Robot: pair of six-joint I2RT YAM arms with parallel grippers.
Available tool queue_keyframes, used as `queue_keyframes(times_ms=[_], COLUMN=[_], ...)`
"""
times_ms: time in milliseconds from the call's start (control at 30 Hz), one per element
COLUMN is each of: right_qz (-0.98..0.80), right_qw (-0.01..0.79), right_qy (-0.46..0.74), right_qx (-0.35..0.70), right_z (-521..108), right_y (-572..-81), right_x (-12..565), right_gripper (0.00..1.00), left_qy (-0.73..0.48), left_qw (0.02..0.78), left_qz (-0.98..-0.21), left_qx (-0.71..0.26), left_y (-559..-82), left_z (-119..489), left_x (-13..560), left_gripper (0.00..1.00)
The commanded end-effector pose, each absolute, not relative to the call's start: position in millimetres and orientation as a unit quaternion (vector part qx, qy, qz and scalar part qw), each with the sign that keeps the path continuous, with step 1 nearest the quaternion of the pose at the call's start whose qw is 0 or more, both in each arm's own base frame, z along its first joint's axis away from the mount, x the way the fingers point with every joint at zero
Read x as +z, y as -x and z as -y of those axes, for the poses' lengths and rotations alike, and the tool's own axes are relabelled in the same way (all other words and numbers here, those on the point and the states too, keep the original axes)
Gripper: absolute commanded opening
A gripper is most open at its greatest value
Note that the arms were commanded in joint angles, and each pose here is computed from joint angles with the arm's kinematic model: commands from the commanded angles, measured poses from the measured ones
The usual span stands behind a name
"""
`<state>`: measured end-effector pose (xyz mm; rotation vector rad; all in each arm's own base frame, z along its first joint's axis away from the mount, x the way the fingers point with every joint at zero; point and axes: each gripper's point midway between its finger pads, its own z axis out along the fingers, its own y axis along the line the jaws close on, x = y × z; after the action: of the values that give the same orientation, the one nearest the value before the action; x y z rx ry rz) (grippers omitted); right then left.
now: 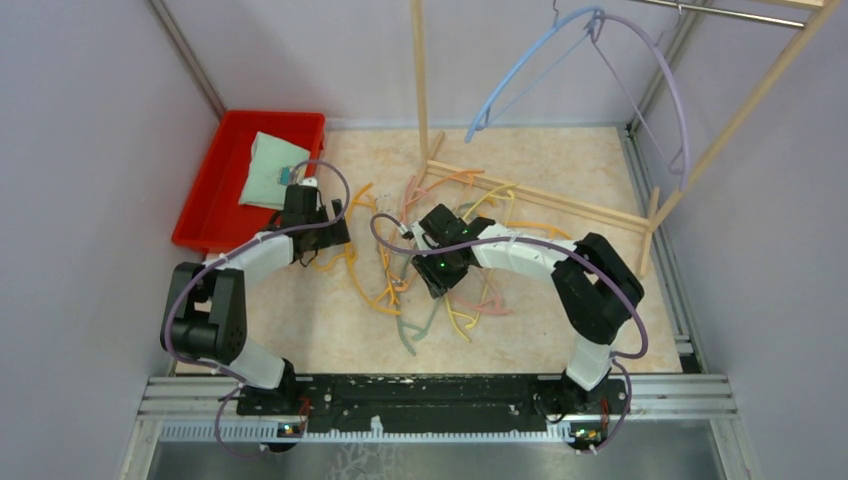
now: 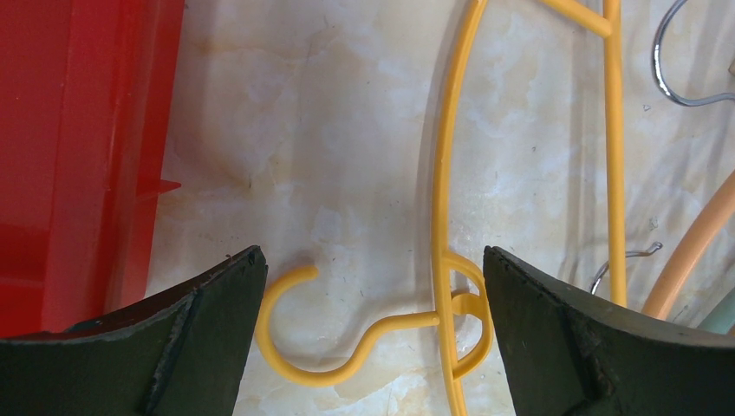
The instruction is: Organize the hangers
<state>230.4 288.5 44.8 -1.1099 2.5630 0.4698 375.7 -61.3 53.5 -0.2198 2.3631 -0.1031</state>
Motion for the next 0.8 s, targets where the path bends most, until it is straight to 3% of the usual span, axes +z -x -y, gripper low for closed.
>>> queue_keyframes(times_ms=[0, 167, 467, 567, 667, 767], right_qz=[-0.888, -0.898, -0.910, -0.917, -0.926, -0.930], right_qw=[0.166, 0.172, 0.183, 0.192, 0.199, 0.201], right_qy=[0.393, 0.379, 0.366, 0.350, 0.320, 0.306], right_qx=[0.173, 0.141, 0.061, 0.016, -0.019, -0.037], right_z=[-300, -288, -268, -261, -252, -245], right_y=[-238, -242, -245, -249, -255, -256], right_x=[39, 30, 5, -4, -10, -14], right_gripper=[0.41, 0.38, 0.42, 0.30, 0.00, 0.00], left_qy=[0.085, 0.086, 0.089, 0.090, 0.089, 0.086], left_qw=[0.376, 0.373, 0.361, 0.359, 0.361, 0.365], left_qz=[-0.922, -0.923, -0.928, -0.929, -0.928, -0.927], left_qx=[-0.031, -0.031, -0.033, -0.033, -0.032, -0.027], left_y=[-378, -377, -368, -366, -366, -365], left_z=[56, 57, 57, 57, 56, 54], left_x=[50, 47, 34, 31, 32, 35], left_gripper=[1.00, 1.00, 1.00, 1.00, 1.00, 1.00])
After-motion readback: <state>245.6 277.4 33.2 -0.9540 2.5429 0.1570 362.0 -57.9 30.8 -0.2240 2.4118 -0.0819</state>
